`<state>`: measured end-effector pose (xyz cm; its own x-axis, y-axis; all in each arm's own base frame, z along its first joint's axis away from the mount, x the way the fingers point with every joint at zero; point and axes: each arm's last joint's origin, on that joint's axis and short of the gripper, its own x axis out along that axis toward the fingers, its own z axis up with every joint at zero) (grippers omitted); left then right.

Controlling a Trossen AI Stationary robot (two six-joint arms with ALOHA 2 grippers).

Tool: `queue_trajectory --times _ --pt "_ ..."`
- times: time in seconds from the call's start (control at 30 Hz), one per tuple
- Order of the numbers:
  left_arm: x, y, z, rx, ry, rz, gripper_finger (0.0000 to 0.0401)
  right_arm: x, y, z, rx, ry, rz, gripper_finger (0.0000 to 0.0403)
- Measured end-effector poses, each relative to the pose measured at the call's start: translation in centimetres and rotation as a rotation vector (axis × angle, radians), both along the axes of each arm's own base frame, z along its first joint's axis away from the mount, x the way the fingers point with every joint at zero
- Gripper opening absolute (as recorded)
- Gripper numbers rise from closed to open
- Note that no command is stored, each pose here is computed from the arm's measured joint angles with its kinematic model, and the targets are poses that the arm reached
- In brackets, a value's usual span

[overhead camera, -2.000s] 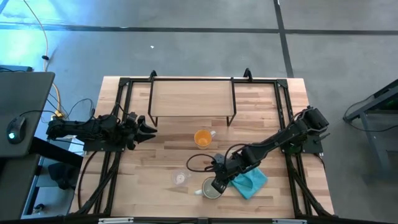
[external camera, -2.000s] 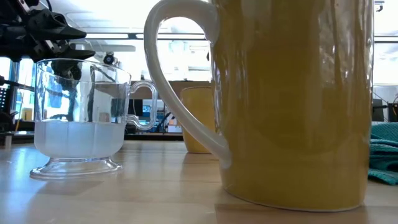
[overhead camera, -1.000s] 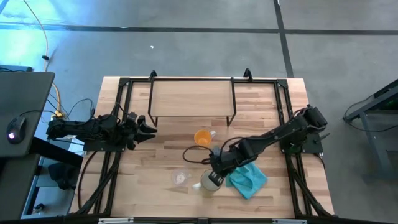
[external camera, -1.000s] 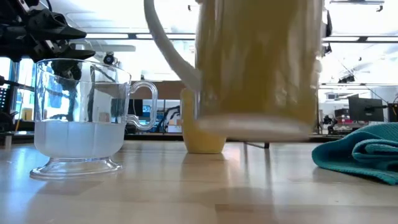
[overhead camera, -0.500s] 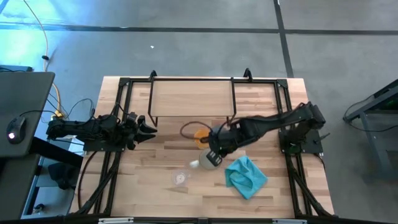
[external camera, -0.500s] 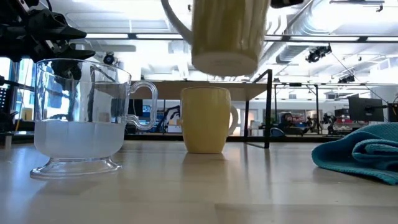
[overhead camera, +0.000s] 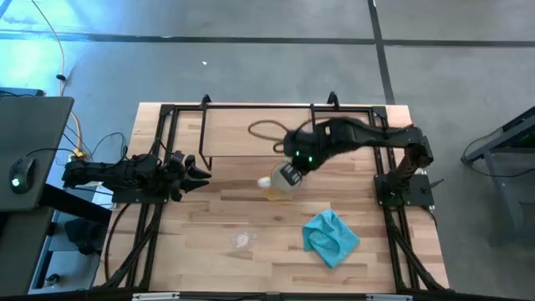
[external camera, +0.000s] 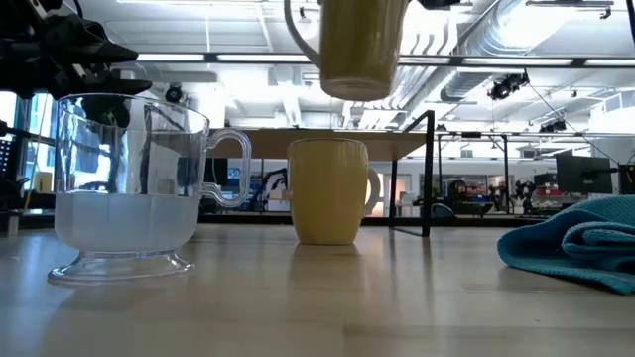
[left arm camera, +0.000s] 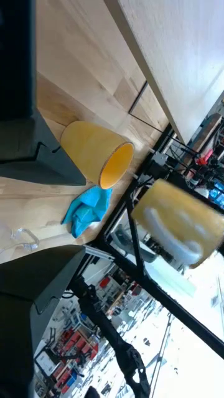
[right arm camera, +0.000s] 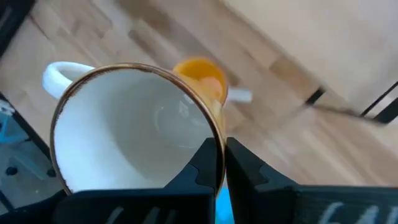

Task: Stack small to large cups/mugs on shelf
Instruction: Put the white mug on the shelf

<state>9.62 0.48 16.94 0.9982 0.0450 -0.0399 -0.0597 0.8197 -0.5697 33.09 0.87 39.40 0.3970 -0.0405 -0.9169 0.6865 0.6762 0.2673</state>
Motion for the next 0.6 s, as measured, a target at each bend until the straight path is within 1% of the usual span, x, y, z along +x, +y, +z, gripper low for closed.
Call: queue_trajectory --times 0.4,0.6 --pt "0.0 0.0 0.0 0.0 0.0 0.0 0.0154 -1.2 -6.7 1.1 -0.045 0.018 -0.091 0.0" --pt "0.0 0.0 0.0 0.0 0.0 0.0 0.0154 -2.0 -9.7 1.1 -0.03 0.017 -0.136 0.0"
